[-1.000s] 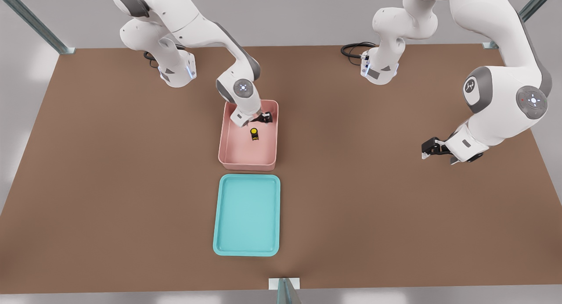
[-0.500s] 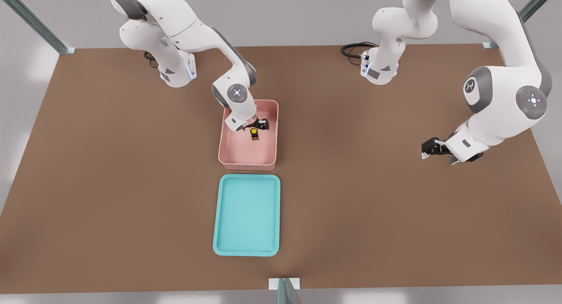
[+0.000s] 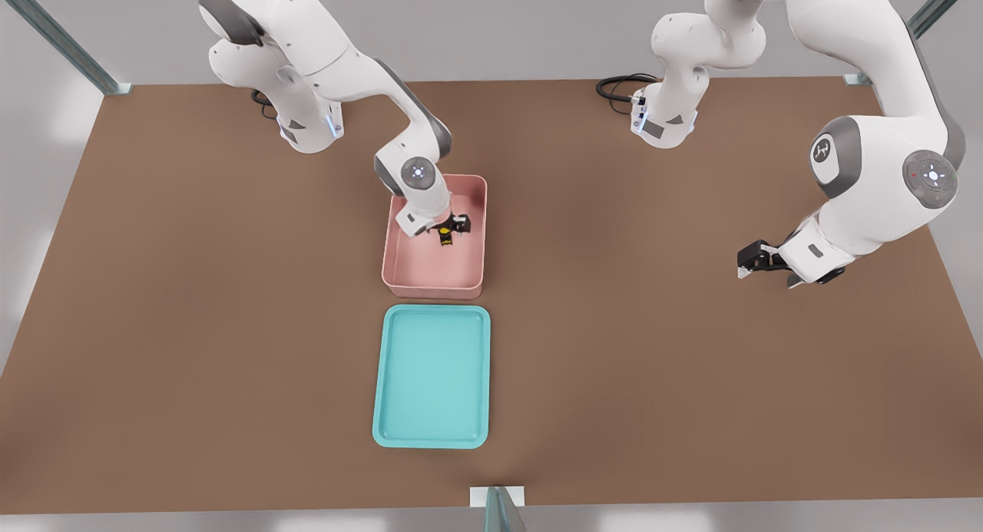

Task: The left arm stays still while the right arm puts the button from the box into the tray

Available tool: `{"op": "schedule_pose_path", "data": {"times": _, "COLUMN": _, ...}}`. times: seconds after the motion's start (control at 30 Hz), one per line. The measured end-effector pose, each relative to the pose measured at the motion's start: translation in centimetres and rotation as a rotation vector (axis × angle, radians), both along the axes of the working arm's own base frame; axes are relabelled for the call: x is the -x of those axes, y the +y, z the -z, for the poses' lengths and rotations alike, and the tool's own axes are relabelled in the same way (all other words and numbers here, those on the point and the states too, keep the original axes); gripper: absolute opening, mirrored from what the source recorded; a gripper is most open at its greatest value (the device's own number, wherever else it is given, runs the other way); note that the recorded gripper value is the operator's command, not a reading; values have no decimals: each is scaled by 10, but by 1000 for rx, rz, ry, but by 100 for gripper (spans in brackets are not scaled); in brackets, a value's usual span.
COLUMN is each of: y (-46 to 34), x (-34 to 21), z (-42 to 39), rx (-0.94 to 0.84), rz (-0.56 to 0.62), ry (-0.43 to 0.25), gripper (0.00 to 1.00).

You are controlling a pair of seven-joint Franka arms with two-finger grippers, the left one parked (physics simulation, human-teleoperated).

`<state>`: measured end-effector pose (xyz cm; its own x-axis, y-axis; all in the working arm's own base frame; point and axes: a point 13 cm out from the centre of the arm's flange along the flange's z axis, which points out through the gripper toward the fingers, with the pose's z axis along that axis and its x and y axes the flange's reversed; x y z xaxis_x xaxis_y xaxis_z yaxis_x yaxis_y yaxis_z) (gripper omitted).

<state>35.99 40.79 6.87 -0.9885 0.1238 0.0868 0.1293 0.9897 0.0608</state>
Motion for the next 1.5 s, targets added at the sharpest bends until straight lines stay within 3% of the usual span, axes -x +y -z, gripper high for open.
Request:
{"op": "schedule_pose_path", "data": {"times": 0.1, "y": 1, "x": -1, "z": 0, "rx": -2, "rz": 2, "ry": -1, "gripper": 84}}
{"op": "schedule_pose_path", "data": {"times": 0.13, "y": 1, "x": -1, "z": 0, "rx": -2, "rz": 2, "ry": -1, "gripper": 74}}
{"op": "schedule_pose_path", "data": {"times": 0.27, "y": 0, "x": -1, "z": -1, "rx": -2, "rz": 3, "ry": -1, "gripper": 56}}
{"op": "schedule_pose_path", "data": {"times": 0.43, "y": -3, "x": -4, "z": -3, "rx": -2, "rz": 5, "ry": -2, "gripper": 42}}
{"op": "schedule_pose_path", "data": {"times": 0.7, "y": 31, "x": -42, "z": -89, "rx": -65, "rz": -5, "ry": -62, "gripper": 42}}
{"op": "schedule_pose_path", "data": {"times": 0.97, "y": 27, "x": -184, "z": -187, "rx": -65, "rz": 48, "ry": -94, "gripper": 41}}
{"op": "schedule_pose_path", "data": {"times": 1.17, "y": 22, "x": -264, "z": -192, "rx": -42, "rz": 7, "ry": -71, "gripper": 41}}
{"op": "schedule_pose_path", "data": {"times": 1.33, "y": 8, "x": -312, "z": -131, "rx": 0, "rz": -58, "ry": -74, "gripper": 41}}
{"op": "schedule_pose_path", "data": {"times": 1.43, "y": 0, "x": -332, "z": -105, "rx": 5, "rz": -105, "ry": -101, "gripper": 46}}
{"op": "schedule_pose_path", "data": {"times": 1.47, "y": -2, "x": -336, "z": -100, "rx": 4, "rz": -121, "ry": -112, "gripper": 56}}
{"op": "schedule_pose_path", "data": {"times": 1.5, "y": -3, "x": -339, "z": -96, "rx": 4, "rz": -138, "ry": -120, "gripper": 97}}
